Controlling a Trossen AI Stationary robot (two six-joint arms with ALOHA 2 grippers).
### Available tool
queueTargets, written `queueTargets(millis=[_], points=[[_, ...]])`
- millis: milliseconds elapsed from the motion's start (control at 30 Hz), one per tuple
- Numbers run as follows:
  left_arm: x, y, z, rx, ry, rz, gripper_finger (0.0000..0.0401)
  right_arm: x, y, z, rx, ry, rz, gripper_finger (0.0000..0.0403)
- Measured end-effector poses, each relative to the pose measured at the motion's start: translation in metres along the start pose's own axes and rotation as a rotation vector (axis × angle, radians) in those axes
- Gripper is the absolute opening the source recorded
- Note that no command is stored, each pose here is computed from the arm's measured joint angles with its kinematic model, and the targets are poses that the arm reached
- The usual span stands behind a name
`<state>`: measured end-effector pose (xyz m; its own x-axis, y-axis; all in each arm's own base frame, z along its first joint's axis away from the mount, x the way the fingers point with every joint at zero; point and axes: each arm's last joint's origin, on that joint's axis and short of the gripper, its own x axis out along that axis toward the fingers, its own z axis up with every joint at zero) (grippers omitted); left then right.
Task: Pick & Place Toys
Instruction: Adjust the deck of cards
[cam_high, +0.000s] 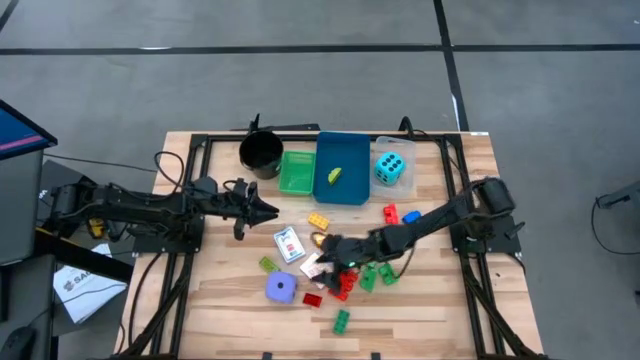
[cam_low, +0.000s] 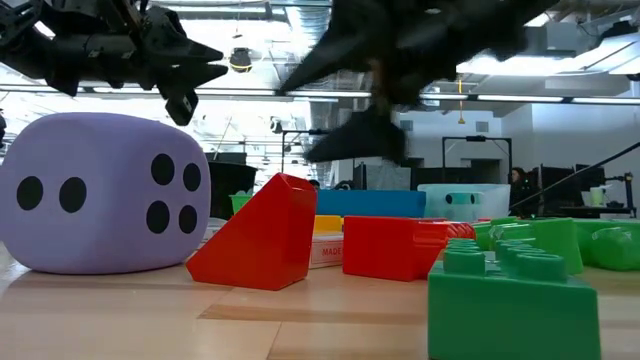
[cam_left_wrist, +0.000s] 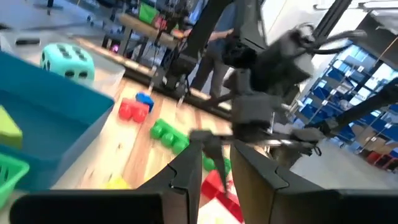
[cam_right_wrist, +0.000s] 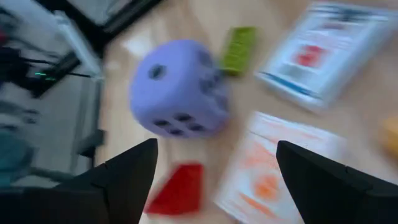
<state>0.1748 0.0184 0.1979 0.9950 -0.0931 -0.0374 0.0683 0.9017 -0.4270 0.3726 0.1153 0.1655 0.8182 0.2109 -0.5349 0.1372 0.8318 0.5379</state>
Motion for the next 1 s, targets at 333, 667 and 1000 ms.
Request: queueTargets(millis=[333,667,1000], points=[[0.002,-0.008,-0.007,-0.025,0.053,-0.038,0.0078,0.062,0.012,0.017,-0.100,0.258,-0.141,0.0322],[0.002,-0.009,-0.009,-0.027,0.069,-0.042,0.0079,0.057,0.029,0.036,-0.169,0.276,-0.275,0.0322],[0.002,-0.009,-0.009,-0.027,0.067,-0.042,0.0077,0.052,0.015,0.027,-0.053,0.310,-0.491,0.0322]])
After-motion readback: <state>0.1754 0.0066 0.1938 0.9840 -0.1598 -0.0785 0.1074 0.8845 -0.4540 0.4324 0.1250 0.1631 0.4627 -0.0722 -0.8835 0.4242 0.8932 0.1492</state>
